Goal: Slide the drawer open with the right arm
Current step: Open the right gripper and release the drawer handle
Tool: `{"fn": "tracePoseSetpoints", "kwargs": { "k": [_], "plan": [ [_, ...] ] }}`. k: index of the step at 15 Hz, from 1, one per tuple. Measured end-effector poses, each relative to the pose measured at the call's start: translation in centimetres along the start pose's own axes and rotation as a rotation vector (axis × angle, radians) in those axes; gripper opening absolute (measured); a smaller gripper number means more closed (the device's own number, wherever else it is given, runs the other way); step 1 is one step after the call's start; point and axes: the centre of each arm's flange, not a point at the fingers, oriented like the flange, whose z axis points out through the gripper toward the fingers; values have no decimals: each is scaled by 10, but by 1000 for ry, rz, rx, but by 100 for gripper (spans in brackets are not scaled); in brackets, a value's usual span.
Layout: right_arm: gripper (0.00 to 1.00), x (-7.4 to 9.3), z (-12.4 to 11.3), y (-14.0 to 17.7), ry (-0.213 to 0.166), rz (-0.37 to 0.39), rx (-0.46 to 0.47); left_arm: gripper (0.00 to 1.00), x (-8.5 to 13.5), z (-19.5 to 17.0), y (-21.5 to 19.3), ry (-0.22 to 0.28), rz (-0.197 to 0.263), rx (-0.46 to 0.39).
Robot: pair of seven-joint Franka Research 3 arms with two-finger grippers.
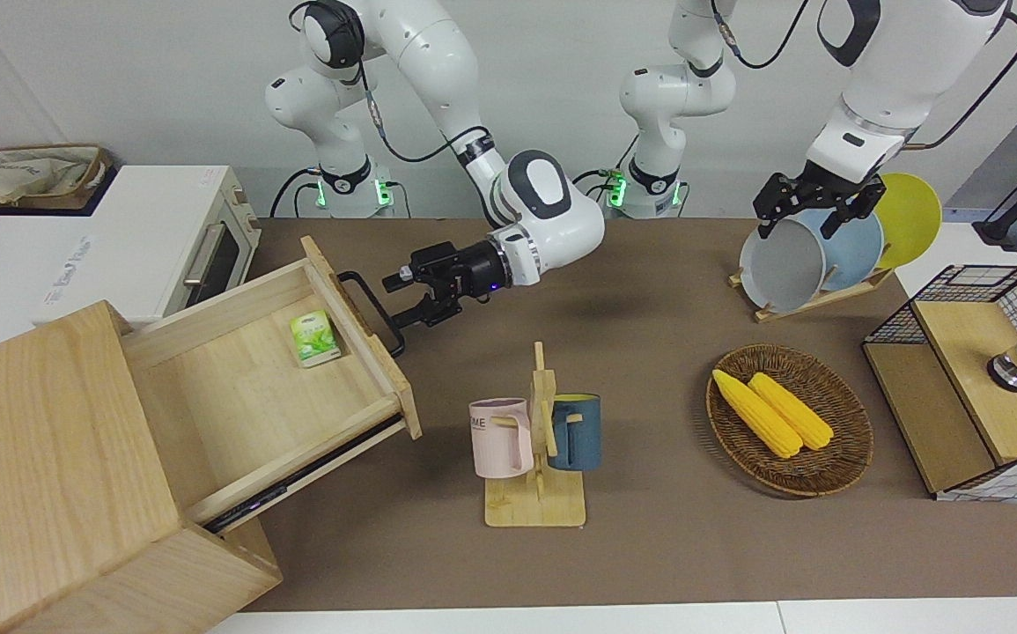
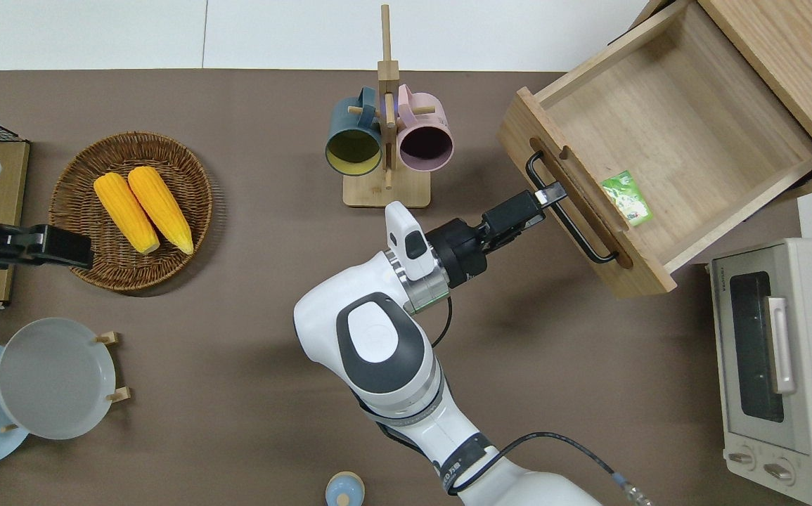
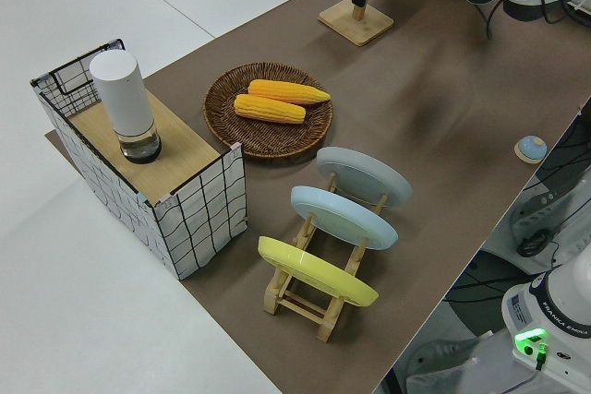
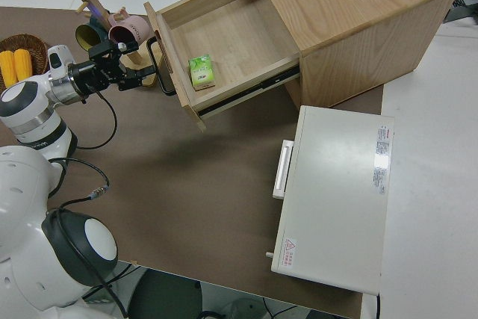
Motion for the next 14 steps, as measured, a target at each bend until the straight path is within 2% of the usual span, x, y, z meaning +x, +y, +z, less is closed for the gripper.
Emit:
{"fn": "tracePoseSetpoints", "kwargs": {
  "k": [3, 6, 9, 14],
  "plan": [
    [99, 0, -3, 6, -33, 63, 77, 100, 0, 0, 0, 0, 0, 0],
    [99, 2, -17, 18, -41, 108, 160, 100, 0, 0, 0, 0, 0, 0],
    [99, 5, -37, 37, -39, 176, 255, 100, 0, 0, 0, 0, 0, 0],
    [99, 3, -52, 74, -83, 282, 440, 100, 0, 0, 0, 0, 0, 0]
  ]
}}
